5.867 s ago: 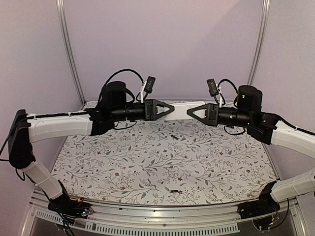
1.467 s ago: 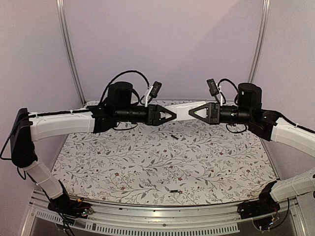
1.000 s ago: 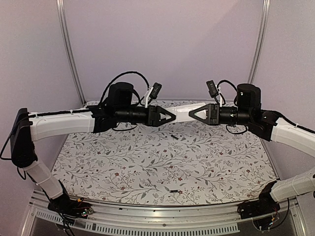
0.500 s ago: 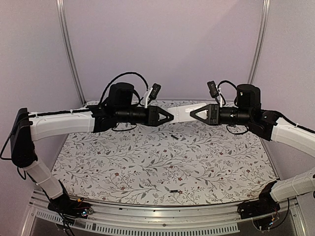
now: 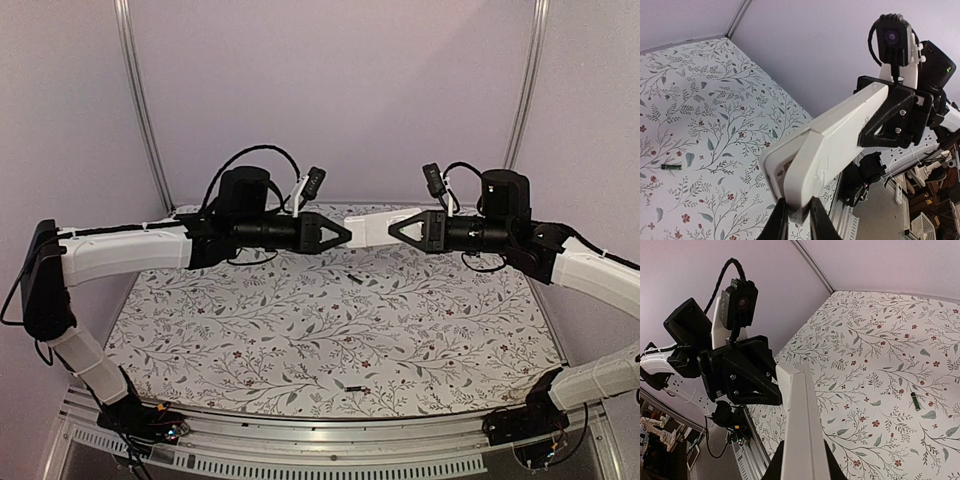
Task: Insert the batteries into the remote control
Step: Remove the battery cover from the remote control, then place the battery cover at the center of the board, then pass from the right arm to the left
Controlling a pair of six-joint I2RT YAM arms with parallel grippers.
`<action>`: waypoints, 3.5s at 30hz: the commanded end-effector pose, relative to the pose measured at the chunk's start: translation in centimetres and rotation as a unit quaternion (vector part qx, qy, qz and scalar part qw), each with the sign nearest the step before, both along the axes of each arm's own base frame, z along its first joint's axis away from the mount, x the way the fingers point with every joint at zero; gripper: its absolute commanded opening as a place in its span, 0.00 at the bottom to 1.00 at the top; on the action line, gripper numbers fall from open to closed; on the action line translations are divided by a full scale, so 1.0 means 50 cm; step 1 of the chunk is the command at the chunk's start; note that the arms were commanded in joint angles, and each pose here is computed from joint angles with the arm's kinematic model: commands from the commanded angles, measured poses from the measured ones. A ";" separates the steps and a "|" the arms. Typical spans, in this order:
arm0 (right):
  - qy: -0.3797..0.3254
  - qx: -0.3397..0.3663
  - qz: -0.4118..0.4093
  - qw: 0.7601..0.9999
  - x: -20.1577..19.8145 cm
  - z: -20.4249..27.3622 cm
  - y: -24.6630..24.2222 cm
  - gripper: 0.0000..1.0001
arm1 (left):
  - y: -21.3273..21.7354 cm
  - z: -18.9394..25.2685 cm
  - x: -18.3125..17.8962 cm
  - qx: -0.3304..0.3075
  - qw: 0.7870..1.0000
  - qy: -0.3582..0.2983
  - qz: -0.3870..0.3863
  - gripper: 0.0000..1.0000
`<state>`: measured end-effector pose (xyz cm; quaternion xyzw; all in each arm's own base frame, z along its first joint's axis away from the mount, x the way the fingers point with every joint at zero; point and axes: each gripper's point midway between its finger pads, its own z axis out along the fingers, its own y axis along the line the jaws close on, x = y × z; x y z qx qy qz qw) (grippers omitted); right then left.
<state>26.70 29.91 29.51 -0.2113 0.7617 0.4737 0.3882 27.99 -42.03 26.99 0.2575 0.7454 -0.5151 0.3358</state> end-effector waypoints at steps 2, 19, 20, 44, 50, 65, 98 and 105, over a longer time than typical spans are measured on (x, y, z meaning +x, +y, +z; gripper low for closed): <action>-0.015 0.012 0.023 1.000 -0.012 0.034 0.009 0.00 | 0.030 0.011 0.017 -0.008 1.000 -0.010 0.022 0.06; -0.001 0.064 0.037 0.997 -0.004 0.060 -0.014 0.00 | 0.051 0.063 -0.029 -0.120 0.991 -0.017 -0.054 0.00; -0.001 0.070 0.047 0.996 -0.010 0.067 -0.012 0.00 | 0.054 0.062 -0.027 -0.118 0.991 -0.016 -0.053 0.00; 0.027 -0.016 0.006 0.999 -0.007 -0.023 -0.100 0.00 | 0.246 -0.259 0.098 0.056 0.968 0.193 0.152 0.00; 0.053 -0.024 0.047 0.997 -0.034 -0.058 -0.091 0.00 | 0.263 -0.376 0.086 0.103 0.947 0.261 0.153 0.00; 0.089 -0.042 0.095 0.991 -0.069 -0.102 -0.085 0.00 | 0.292 -0.531 0.067 0.160 0.913 0.337 0.168 0.06; 0.142 -0.073 0.172 0.972 -0.109 -0.116 -0.009 0.00 | -0.034 -0.122 -0.149 0.241 0.928 -0.256 -0.124 1.00; 0.150 -0.069 0.179 0.970 -0.112 -0.115 0.007 0.00 | -0.071 -0.153 -0.133 0.304 0.902 -0.290 -0.102 0.98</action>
